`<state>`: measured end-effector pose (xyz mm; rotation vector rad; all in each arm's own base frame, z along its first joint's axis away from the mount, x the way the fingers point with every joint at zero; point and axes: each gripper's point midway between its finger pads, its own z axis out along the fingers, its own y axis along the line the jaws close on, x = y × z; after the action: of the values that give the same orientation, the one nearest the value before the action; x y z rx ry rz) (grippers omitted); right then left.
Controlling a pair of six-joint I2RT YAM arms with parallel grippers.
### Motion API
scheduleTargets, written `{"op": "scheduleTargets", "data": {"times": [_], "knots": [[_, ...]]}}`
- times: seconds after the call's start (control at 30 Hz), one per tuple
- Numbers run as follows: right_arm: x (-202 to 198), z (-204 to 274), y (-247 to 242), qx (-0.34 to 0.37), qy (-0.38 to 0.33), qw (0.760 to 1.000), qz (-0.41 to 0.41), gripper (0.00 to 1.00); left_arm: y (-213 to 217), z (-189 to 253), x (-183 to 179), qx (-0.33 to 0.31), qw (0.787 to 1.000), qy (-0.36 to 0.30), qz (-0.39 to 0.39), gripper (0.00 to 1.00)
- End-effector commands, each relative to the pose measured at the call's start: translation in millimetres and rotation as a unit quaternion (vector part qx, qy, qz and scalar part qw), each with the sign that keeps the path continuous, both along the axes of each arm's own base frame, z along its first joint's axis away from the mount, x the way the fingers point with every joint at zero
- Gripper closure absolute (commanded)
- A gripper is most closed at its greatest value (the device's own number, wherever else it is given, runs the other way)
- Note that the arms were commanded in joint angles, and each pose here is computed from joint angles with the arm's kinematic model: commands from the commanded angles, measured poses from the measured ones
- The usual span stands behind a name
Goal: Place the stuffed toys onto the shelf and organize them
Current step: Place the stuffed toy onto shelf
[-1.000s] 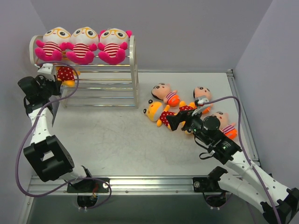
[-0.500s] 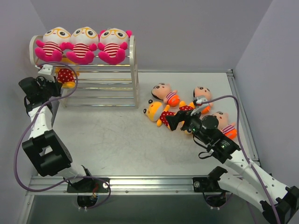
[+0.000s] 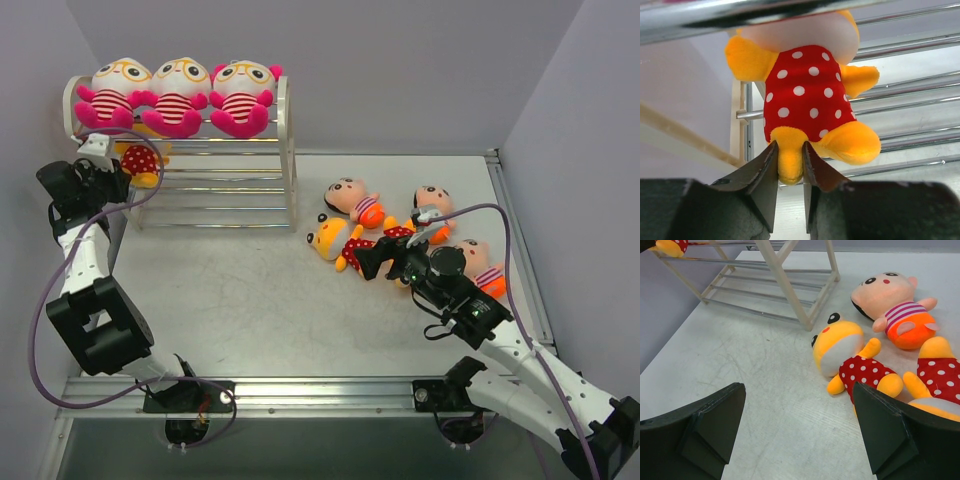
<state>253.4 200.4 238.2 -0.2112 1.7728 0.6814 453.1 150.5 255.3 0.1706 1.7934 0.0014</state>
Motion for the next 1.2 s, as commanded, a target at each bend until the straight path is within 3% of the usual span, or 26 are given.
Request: {"op": "scheduleTargets", "data": {"times": [0.0,0.33,0.57,0.67,0.83,1.07,1.17], "knots": [[3.1,11.4,1.9,0.007,-0.021,1.0,0.003,0.09,9.1,32.9,5.1,0.028,0.999,-0.04,0.007,0.68],[2.3,12.3,1.8,0.006,-0.022,1.0,0.005,0.09,14.4,43.9,-0.6,0.031,0.997,-0.056,0.036,0.46],[1.3,14.7,1.1,0.009,-0.025,1.0,0.006,0.09,20.9,53.1,-7.0,0.022,0.994,-0.076,0.074,0.42],[0.8,13.7,1.1,0.009,-0.024,1.0,0.006,0.09,20.7,56.2,-13.3,0.016,0.992,-0.088,0.087,0.29],[0.1,14.7,1.3,0.012,-0.026,1.0,0.008,0.09,21.1,58.7,-25.0,0.004,0.988,-0.102,0.112,0.25],[-0.6,15.1,0.6,0.014,-0.026,1.0,0.007,0.09,25.4,64.0,-44.4,-0.07,0.972,-0.133,0.18,0.2],[-0.4,15.9,0.1,0.015,-0.028,0.999,0.005,0.09,24.3,66.2,-56.0,-0.104,0.963,-0.141,0.205,0.13]]}}
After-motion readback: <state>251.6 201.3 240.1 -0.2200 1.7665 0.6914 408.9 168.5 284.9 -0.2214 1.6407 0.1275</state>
